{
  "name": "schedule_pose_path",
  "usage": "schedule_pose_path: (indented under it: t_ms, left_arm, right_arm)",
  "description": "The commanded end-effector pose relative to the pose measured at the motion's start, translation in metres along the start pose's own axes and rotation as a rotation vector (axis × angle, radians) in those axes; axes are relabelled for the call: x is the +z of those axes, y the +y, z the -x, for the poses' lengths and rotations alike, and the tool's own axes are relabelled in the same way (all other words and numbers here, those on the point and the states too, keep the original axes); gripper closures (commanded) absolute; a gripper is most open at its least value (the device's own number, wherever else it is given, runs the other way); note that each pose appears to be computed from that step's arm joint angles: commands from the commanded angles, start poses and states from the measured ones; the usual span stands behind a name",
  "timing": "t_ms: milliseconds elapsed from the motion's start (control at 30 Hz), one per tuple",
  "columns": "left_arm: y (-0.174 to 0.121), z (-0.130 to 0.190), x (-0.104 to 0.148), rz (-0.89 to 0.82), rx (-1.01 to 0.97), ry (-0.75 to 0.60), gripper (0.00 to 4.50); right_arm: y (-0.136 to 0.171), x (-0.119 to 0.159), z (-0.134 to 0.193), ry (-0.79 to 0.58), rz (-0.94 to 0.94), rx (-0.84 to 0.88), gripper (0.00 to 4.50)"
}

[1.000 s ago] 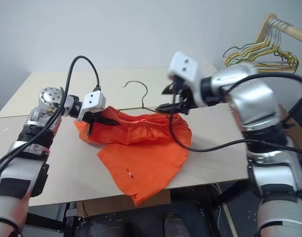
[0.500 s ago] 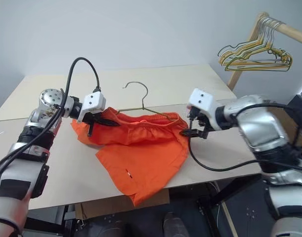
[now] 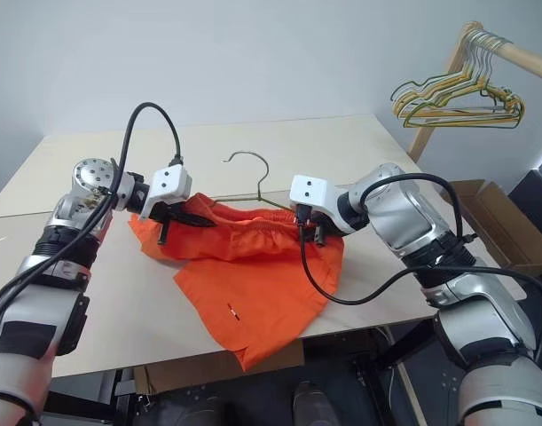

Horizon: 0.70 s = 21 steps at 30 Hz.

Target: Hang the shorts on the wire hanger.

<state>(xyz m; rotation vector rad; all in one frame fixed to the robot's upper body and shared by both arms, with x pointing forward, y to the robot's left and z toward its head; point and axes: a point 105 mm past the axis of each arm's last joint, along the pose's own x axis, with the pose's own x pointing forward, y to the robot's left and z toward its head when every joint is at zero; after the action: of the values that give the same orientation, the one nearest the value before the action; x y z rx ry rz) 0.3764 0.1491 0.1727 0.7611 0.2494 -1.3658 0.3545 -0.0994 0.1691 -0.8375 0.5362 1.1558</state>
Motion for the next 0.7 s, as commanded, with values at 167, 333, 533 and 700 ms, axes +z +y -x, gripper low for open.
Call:
schedule_pose_path:
  t_ms: [167, 333, 533, 700]
  left_arm:
    - [0.008, 0.005, 0.02, -0.09, 0.041, -0.06, 4.23]
    - [0.011, 0.012, 0.035, -0.069, 0.061, -0.157, 2.78]
    - [0.029, 0.048, 0.073, 0.057, 0.223, -0.461, 0.78]
    - [0.025, 0.072, 0.102, 0.13, 0.343, -0.683, 0.06]
  right_arm:
    - [0.005, 0.002, 0.01, -0.006, 0.039, 0.03, 4.49]
    - [0.018, -0.012, 0.017, -0.038, -0.091, 0.053, 4.5]
    - [0.038, -0.043, 0.029, -0.063, -0.359, -0.015, 4.5]
    - [0.053, -0.081, 0.047, -0.072, -0.662, -0.187, 4.5]
